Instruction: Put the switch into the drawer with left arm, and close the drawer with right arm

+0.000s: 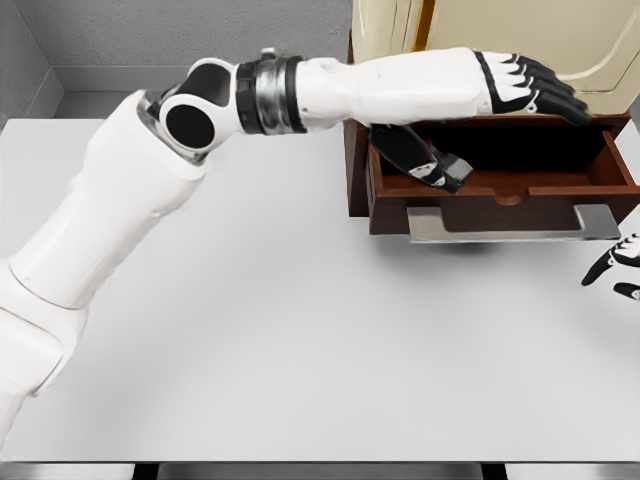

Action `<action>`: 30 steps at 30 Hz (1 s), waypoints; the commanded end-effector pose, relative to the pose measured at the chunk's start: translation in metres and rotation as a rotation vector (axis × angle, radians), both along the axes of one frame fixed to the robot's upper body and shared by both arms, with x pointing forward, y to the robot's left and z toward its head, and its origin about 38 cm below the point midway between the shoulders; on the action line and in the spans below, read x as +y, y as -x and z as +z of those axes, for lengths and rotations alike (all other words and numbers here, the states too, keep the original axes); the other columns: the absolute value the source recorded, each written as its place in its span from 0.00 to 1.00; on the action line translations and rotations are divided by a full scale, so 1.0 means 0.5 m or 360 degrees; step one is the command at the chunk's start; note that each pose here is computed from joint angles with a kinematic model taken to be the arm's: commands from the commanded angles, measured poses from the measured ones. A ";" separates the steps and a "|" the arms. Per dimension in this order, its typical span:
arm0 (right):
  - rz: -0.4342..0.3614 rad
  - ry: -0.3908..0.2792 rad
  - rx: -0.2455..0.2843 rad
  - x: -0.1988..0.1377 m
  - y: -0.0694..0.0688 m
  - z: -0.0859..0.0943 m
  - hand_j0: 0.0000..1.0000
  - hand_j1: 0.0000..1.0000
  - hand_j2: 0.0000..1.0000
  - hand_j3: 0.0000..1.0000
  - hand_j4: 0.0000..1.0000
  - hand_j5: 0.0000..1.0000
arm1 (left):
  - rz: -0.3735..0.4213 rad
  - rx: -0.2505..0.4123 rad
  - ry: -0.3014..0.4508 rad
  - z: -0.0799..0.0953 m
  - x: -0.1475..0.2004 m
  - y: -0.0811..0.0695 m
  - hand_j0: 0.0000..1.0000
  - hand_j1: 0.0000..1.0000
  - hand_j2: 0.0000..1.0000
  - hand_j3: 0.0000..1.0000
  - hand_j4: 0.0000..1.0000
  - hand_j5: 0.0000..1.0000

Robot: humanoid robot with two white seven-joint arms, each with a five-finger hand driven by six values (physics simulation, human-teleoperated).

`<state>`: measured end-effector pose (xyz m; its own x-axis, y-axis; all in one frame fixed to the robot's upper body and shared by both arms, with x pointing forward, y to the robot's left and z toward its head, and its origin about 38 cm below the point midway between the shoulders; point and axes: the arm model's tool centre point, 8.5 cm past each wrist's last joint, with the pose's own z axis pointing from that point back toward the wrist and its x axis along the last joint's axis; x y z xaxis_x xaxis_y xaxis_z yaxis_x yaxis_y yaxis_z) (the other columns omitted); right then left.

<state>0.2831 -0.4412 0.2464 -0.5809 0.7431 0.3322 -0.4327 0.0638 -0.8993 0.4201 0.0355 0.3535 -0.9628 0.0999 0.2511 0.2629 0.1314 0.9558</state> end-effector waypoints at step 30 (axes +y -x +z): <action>0.0094 -0.0040 -0.0030 0.040 -0.057 0.003 0.56 0.56 0.56 0.56 0.56 0.56 | 0.0693 0.0263 -0.0386 -0.147 0.429 -0.054 1.00 1.00 1.00 1.00 1.00 1.00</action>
<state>0.3140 -0.4263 0.2609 -0.6132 0.7137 0.3384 -0.3971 0.0918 -0.9132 0.4471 0.2492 0.2797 -0.8504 -0.3797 0.3643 0.3797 0.0364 0.9244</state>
